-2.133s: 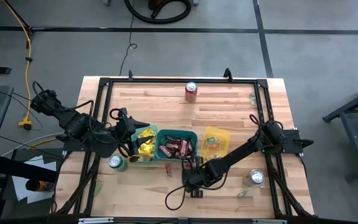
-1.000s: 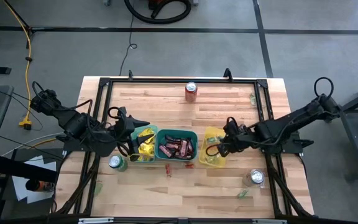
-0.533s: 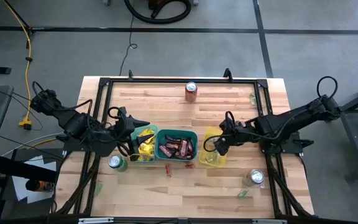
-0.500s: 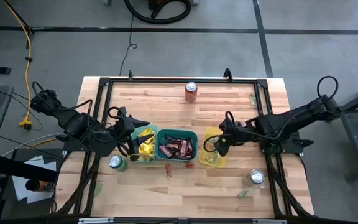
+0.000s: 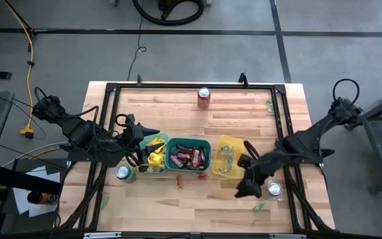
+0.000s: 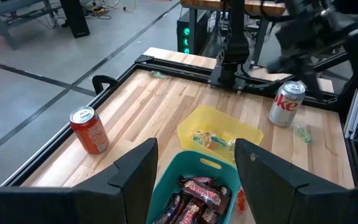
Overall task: Sort candy
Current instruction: Put the green gummy into the yellow bin
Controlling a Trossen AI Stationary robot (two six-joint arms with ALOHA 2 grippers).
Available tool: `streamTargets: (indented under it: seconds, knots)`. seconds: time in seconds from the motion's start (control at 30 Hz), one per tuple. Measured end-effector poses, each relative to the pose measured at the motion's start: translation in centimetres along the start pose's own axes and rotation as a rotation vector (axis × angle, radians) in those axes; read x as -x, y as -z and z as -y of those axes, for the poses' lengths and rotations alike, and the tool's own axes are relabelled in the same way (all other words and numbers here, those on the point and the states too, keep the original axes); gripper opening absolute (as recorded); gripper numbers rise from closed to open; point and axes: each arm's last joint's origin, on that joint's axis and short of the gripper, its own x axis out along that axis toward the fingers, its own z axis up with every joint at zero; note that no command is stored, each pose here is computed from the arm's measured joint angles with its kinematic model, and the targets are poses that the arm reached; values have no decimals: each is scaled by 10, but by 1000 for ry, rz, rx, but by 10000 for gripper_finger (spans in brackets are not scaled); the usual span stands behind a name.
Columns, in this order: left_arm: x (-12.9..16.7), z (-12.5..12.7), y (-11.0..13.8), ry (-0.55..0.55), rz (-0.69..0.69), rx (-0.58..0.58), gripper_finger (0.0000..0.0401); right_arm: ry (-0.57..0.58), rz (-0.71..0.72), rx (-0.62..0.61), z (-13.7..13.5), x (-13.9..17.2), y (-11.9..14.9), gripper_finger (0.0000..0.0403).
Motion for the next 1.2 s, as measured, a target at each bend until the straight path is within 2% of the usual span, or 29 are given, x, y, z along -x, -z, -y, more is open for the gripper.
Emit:
streamTargets:
  seconds: [0.13, 0.27, 0.5, 0.6, 0.77, 0.83, 0.93, 1.2]
  knots:
    - [0, 0, 0, 0, 0, 2, 202, -22, -110, -270, -11, -1, 26, 259]
    - [0, 0, 0, 0, 0, 2, 202, -17, -218, -438, -23, -7, 61, 259]
    - [0, 0, 0, 5, -6, -2, 202, 226, -359, -723, -20, -45, 120, 259]
    - [0, 0, 0, 6, -6, -5, 202, 372, -346, -759, -22, -59, 134, 259]
    - [0, 0, 0, 6, -6, -37, 202, 776, -198, -768, -22, -67, 138, 259]
    - [0, 0, 0, 6, -6, -38, 202, 871, -156, -759, -24, -74, 135, 259]
    - [0, 0, 0, 6, -6, -38, 202, 935, -92, -745, -21, -92, 133, 259]
    - [0, 0, 1, 6, -7, -39, 202, 1044, -50, -755, 1, -128, 143, 259]
